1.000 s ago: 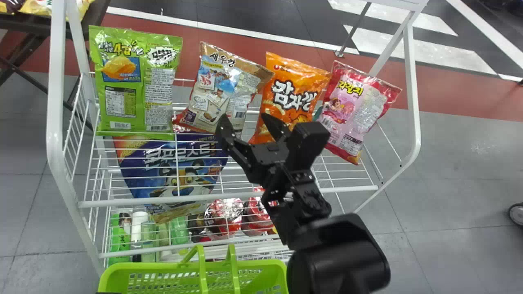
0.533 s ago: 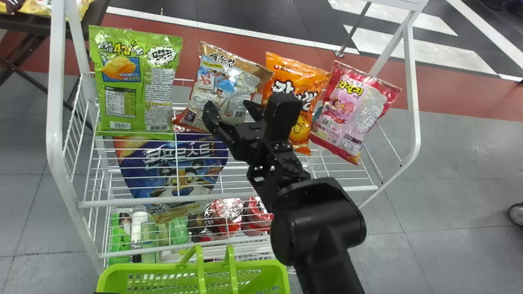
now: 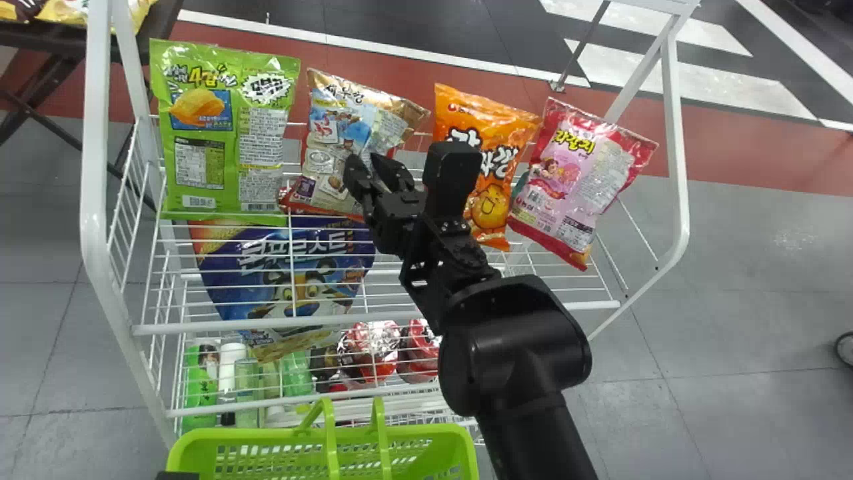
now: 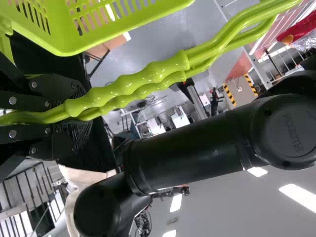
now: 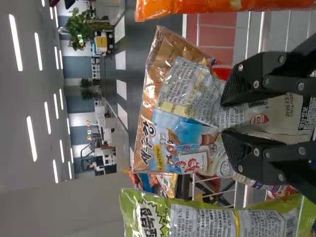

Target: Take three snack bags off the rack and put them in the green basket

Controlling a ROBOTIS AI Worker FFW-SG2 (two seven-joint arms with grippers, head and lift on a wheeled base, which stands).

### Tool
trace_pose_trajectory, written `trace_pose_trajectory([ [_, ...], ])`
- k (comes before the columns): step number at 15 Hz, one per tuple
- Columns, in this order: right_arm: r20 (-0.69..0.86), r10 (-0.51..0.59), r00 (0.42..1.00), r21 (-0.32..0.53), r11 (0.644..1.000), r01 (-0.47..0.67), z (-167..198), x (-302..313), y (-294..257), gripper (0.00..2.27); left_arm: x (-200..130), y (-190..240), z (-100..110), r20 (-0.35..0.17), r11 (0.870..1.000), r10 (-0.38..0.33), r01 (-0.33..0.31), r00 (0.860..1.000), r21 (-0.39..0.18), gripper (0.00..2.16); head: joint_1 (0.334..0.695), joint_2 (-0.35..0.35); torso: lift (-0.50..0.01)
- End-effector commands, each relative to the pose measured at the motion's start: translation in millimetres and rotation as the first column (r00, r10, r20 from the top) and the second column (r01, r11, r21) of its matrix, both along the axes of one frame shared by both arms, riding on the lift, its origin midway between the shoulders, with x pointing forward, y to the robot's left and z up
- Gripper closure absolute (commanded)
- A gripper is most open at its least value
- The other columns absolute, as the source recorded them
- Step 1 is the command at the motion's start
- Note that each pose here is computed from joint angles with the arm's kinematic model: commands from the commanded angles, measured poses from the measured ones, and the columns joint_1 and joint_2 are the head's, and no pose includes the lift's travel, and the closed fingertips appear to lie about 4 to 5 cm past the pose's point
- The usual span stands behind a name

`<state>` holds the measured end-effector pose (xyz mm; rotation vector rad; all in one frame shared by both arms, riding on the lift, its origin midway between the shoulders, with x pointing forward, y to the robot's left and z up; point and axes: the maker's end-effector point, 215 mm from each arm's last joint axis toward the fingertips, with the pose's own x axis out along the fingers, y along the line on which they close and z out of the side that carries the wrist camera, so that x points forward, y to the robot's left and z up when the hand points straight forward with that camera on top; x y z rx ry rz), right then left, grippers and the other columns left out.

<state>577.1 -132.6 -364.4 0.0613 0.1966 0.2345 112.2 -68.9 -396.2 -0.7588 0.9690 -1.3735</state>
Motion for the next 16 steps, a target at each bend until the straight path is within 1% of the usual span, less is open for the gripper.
trace_pose_trajectory([
  [1, 0.022, -0.005, 1.0, 0.008, 1.0, 0.004, 9.5, -8.8, -1.8, 1.98, 0.8, 0.2, -0.1, 0.001, 1.0, -0.002, 0.002, 1.0, 0.001, 1.54, 0.695, -0.328, -0.018],
  [6, 0.081, -0.032, 0.996, 0.012, 0.999, 0.031, 40.1, -33.9, -21.5, 1.98, 3.0, -0.1, 0.6, 0.006, 1.0, 0.0, 0.0, 1.0, -0.001, 1.54, 0.695, -0.35, -0.018],
  [11, 0.135, -0.051, 0.99, 0.025, 0.999, 0.048, 82.8, -93.8, -63.0, 1.98, 8.3, -0.2, 0.4, 0.018, 1.0, 0.004, -0.004, 1.0, 0.006, 1.54, 0.695, -0.35, -0.018],
  [14, 0.061, -0.034, 0.998, 0.046, 0.998, 0.031, 82.6, -138.0, -89.0, 1.98, 12.7, 0.3, -1.2, 0.022, 1.0, 0.008, -0.008, 1.0, 0.014, 1.54, 0.695, -0.35, -0.018],
  [16, -0.002, 0.001, 1.0, 0.035, 0.999, -0.001, 78.3, -169.0, -95.7, 1.98, 17.5, 3.1, -3.1, 0.023, 1.0, 0.018, -0.019, 1.0, 0.02, 1.54, 0.695, -0.35, -0.018],
])
